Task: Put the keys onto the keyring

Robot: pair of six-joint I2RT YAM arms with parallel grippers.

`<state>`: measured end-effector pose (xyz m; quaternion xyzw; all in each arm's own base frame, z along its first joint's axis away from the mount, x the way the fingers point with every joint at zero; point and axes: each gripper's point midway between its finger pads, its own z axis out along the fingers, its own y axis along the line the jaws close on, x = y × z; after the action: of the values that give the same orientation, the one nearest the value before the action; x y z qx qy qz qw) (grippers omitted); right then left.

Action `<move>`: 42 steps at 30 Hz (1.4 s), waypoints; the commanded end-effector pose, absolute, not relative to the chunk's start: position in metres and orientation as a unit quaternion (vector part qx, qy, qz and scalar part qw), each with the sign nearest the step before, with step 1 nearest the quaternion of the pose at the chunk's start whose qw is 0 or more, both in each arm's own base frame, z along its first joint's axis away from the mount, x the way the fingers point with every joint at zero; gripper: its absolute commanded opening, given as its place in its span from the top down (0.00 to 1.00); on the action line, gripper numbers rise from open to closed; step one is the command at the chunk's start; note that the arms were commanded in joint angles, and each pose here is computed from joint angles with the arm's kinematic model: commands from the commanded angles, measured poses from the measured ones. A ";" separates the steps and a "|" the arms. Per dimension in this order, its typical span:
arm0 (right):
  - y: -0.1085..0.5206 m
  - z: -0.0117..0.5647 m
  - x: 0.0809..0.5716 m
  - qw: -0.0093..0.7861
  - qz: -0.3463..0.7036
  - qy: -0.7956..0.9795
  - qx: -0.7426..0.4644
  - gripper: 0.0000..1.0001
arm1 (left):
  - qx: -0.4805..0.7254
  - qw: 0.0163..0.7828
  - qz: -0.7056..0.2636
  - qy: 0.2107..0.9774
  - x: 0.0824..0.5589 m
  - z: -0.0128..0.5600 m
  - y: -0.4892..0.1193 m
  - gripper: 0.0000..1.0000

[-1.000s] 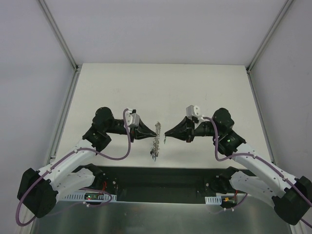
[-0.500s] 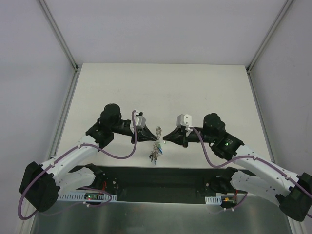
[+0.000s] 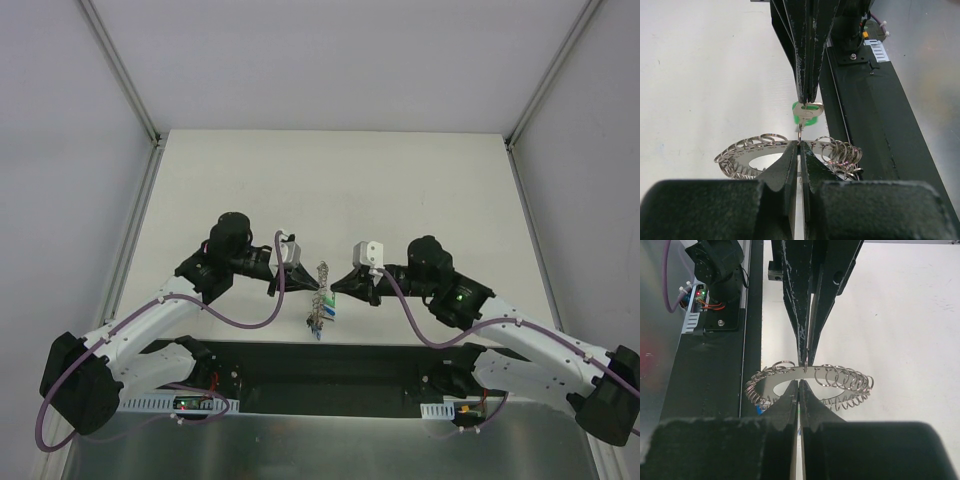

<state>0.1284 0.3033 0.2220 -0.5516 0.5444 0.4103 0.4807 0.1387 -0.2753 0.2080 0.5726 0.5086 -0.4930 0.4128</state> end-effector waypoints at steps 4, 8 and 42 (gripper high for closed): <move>0.317 0.253 0.133 0.516 0.410 0.510 -0.552 0.99 | 0.590 0.441 -0.494 0.462 0.138 0.238 -0.282 1.00; 0.315 0.255 0.137 0.526 0.404 0.513 -0.544 0.99 | 0.591 0.430 -0.505 0.459 0.134 0.236 -0.286 1.00; 0.295 0.263 0.139 0.548 0.402 0.521 -0.516 0.99 | 0.566 0.448 -0.519 0.458 0.140 0.239 -0.288 1.00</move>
<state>0.1414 0.2976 0.2511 -0.5197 0.5364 0.3932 0.5363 0.1417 -0.2877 0.2231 0.5543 0.4958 -0.5172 0.4236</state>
